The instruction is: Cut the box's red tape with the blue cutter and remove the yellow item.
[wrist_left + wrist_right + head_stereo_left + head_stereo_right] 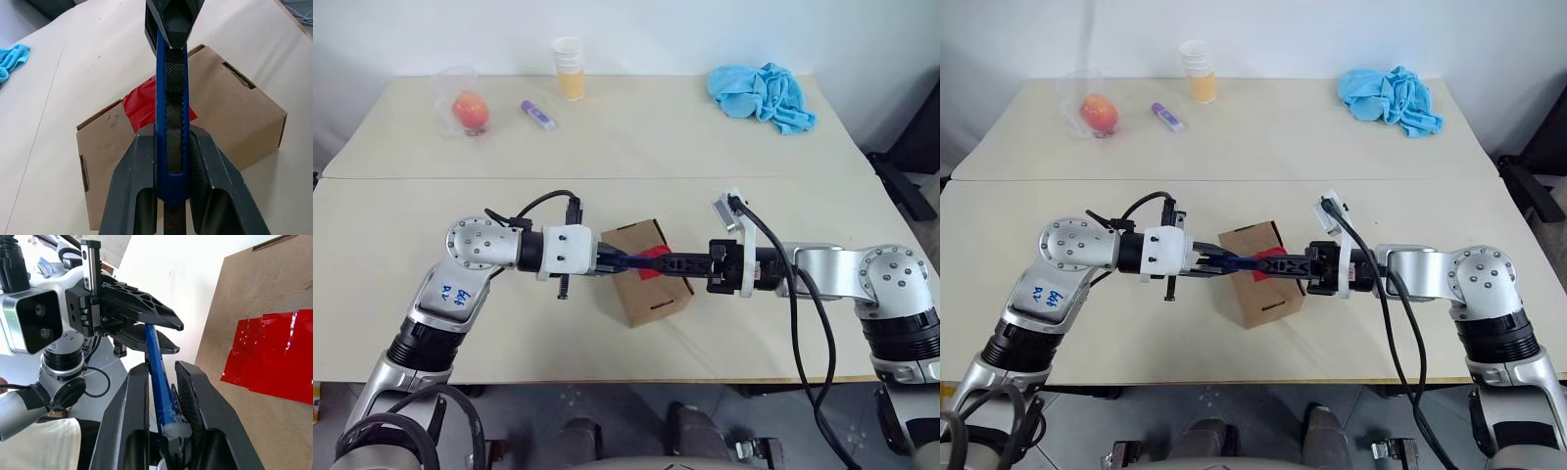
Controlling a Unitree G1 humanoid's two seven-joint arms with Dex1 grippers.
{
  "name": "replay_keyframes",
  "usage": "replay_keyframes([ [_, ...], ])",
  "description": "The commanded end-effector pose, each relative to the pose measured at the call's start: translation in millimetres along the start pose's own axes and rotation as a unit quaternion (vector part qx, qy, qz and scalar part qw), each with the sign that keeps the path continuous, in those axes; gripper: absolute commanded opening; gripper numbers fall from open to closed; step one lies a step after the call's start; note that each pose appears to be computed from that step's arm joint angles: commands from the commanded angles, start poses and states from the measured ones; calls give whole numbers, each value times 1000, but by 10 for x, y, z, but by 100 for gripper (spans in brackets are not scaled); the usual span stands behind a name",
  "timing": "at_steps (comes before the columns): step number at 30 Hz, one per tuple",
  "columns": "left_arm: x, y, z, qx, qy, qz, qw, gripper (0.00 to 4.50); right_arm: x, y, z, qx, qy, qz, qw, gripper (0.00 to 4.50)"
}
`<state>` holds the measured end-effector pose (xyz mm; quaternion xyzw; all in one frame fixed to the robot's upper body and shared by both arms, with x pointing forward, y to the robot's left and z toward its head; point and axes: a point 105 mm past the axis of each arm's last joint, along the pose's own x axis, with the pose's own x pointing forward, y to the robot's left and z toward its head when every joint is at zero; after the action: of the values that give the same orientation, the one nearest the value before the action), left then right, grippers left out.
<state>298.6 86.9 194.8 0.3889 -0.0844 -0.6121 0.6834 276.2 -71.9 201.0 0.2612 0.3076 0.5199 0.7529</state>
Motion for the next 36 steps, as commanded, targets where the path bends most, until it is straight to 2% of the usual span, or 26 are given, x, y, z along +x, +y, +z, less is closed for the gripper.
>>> replay_keyframes([
  [1,7,3,98,15,-16,2,1000,45,2,57,66,-8,-15,4,1000,15],
  [3,0,1,123,1,-26,2,1000,116,3,60,68,-7,-15,6,1000,16],
  [9,-82,49,268,-25,-73,11,997,283,-23,81,83,-14,-12,6,1000,16],
  [11,-198,82,324,-43,-94,9,995,288,-57,95,94,-20,-8,5,1000,16],
  [15,-517,231,291,-84,-94,29,992,288,-205,159,144,-46,0,5,999,16],
  [18,-789,419,240,-121,-103,80,984,230,-382,216,219,-71,5,-6,997,16],
  [20,-902,483,149,-147,-101,108,978,170,-538,224,311,-85,1,-35,996,16],
  [22,-882,466,71,-166,-102,116,974,107,-655,223,365,-103,8,-65,993,16],
  [25,-661,340,18,-183,-113,96,972,11,-775,207,432,-124,33,-116,985,16],
  [30,-236,262,49,-206,-140,85,965,0,-807,184,530,-157,64,-175,970,16],
  [34,90,173,-8,-227,-122,85,963,0,-742,156,632,-176,72,-206,960,16],
  [36,140,156,-11,-228,-117,84,963,0,-727,144,655,-177,73,-211,959,16],
])
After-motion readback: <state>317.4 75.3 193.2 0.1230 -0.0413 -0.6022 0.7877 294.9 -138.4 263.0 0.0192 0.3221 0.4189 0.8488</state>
